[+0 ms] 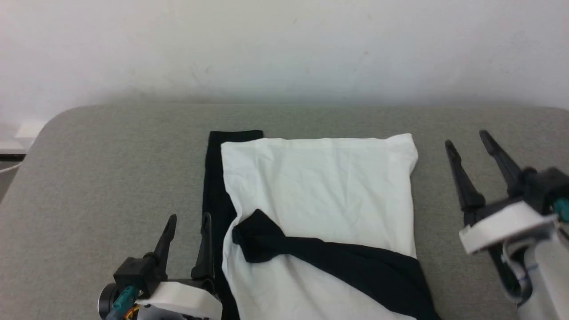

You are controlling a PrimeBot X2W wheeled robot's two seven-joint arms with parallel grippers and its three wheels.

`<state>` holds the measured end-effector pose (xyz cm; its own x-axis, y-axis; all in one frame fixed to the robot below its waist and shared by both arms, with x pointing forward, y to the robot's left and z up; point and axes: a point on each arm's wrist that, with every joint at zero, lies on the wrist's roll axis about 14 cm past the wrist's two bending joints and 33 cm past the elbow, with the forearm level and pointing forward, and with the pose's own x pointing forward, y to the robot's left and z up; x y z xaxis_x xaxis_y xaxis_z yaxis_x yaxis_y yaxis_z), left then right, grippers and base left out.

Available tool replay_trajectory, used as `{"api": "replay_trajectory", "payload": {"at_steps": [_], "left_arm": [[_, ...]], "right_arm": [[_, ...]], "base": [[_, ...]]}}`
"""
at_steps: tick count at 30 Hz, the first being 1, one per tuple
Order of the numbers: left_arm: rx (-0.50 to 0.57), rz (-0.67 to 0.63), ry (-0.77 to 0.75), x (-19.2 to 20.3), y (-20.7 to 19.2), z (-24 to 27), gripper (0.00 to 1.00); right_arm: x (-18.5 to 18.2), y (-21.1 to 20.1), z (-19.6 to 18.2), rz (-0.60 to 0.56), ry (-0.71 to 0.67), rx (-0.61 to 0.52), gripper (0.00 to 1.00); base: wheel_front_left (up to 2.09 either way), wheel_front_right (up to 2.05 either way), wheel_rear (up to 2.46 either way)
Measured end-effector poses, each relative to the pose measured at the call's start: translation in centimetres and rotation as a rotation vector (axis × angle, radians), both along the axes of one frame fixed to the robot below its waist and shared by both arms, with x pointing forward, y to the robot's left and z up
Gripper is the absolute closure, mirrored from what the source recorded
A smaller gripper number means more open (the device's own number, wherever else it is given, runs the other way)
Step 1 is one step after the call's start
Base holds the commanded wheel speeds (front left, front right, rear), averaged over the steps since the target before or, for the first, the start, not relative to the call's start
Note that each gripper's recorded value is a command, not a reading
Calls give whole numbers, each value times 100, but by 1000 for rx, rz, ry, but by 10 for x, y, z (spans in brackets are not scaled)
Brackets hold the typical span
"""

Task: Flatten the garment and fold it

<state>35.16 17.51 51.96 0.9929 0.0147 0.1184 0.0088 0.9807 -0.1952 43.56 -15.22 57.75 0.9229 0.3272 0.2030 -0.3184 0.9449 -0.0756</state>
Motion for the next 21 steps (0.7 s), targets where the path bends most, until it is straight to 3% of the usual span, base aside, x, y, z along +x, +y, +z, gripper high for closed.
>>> {"api": "replay_trajectory", "payload": {"at_steps": [10, 17, 21], "left_arm": [[118, -119, 181, 48, -13, -25, 0], [231, -268, 436, 119, -13, -36, 0], [310, -280, 623, 154, 5, -49, 0]], "right_arm": [[-59, -33, -19, -214, 7, 199, 0], [-55, -45, -25, -268, 33, 211, 0], [-49, -52, -35, -293, 62, 209, 0]], "base": [[0, 0, 0], [0, 0, 0], [0, 0, 0]]}}
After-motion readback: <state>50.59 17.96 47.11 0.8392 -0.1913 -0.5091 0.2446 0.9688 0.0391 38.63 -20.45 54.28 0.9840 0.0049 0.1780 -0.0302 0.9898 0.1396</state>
